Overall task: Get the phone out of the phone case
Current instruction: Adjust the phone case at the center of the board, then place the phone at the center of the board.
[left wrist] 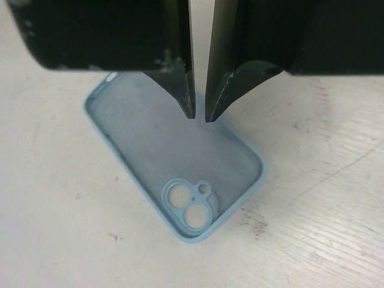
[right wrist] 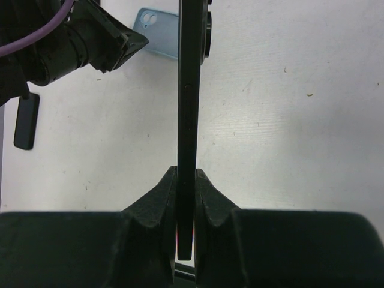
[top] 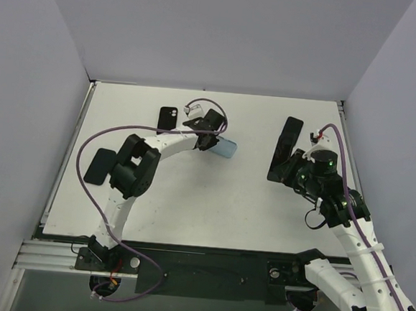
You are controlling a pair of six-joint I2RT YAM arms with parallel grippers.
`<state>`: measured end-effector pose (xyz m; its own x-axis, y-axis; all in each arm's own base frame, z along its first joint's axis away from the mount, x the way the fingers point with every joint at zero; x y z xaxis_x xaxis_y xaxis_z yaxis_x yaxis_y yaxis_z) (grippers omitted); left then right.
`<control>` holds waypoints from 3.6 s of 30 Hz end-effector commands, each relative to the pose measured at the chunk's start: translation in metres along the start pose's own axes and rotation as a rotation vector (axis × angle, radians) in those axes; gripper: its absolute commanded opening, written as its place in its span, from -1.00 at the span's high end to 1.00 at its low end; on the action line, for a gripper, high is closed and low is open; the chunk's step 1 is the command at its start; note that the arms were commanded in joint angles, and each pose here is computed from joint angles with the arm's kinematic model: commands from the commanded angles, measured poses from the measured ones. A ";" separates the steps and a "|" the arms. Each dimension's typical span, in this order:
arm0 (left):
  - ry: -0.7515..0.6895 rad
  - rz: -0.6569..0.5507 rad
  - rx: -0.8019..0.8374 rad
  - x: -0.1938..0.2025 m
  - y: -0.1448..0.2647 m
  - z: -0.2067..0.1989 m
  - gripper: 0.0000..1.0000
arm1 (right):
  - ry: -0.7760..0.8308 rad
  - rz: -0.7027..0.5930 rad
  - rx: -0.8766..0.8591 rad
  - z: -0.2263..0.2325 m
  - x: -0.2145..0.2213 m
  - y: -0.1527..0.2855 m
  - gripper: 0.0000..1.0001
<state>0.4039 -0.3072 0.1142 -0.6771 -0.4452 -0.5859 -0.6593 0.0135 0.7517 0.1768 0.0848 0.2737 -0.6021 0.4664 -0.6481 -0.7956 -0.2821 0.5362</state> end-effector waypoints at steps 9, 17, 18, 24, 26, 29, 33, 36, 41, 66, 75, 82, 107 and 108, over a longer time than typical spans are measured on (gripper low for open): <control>0.266 0.096 0.072 -0.015 0.026 0.022 -0.30 | -0.034 -0.051 -0.087 0.011 -0.009 -0.002 1.00; 0.491 0.223 0.018 -0.006 -0.005 0.017 -0.31 | -0.030 -0.061 -0.089 0.011 -0.009 0.000 1.00; 0.497 0.225 0.005 -0.002 -0.009 0.017 -0.32 | -0.030 -0.056 -0.089 0.010 -0.009 -0.001 1.00; 0.578 0.239 -0.109 0.016 -0.016 0.023 0.18 | -0.027 -0.059 -0.085 0.010 -0.009 -0.001 1.00; 0.586 0.217 -0.159 0.016 -0.015 0.026 0.28 | -0.024 -0.062 -0.090 0.010 -0.009 0.000 1.00; 0.578 0.165 -0.175 0.012 -0.018 0.029 0.34 | -0.025 -0.062 -0.090 0.010 -0.009 0.001 1.00; 0.398 0.112 -0.144 -0.001 -0.026 0.026 1.00 | -0.024 -0.065 -0.094 0.010 -0.009 0.002 1.00; 0.076 0.079 -0.089 -0.017 -0.029 0.022 1.00 | -0.025 -0.070 -0.103 0.011 -0.010 0.005 1.00; -0.257 0.116 -0.095 -0.051 -0.037 0.060 1.00 | -0.024 -0.077 -0.113 0.011 -0.009 0.010 1.00; -0.662 0.238 0.074 -0.147 -0.075 0.096 1.00 | -0.271 -0.071 0.090 -0.063 -0.076 -0.074 1.00; -0.559 0.105 0.131 -0.170 -0.075 0.081 1.00 | -0.322 -0.109 0.188 -0.097 -0.093 -0.085 1.00; -0.509 0.089 0.177 -0.171 -0.088 0.077 1.00 | -0.336 -0.123 0.206 -0.103 -0.100 -0.089 1.00; -0.318 -0.013 0.514 -0.203 0.096 0.030 -0.63 | -0.455 -0.052 0.113 -0.209 -0.159 -0.208 1.00; -0.311 -0.009 0.532 -0.201 0.102 0.031 -0.64 | -0.454 -0.053 0.090 -0.208 -0.168 -0.210 1.00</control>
<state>0.4909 -0.1755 0.2055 -0.8070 -0.0700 -0.5864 -0.5760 0.3122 0.7555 0.4036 -0.0964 0.1361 -0.4659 0.8184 -0.3363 -0.7307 -0.1416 0.6678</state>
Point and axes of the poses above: each gripper's point midway between its finger pads, its own y axis back along the fingers, its own z axis along the line the jaws close on, x = y × z, the point moved 9 cm from there along y, back along the fingers, and after that the axes turned 8 degrees about -y, right-handed, at the moved point
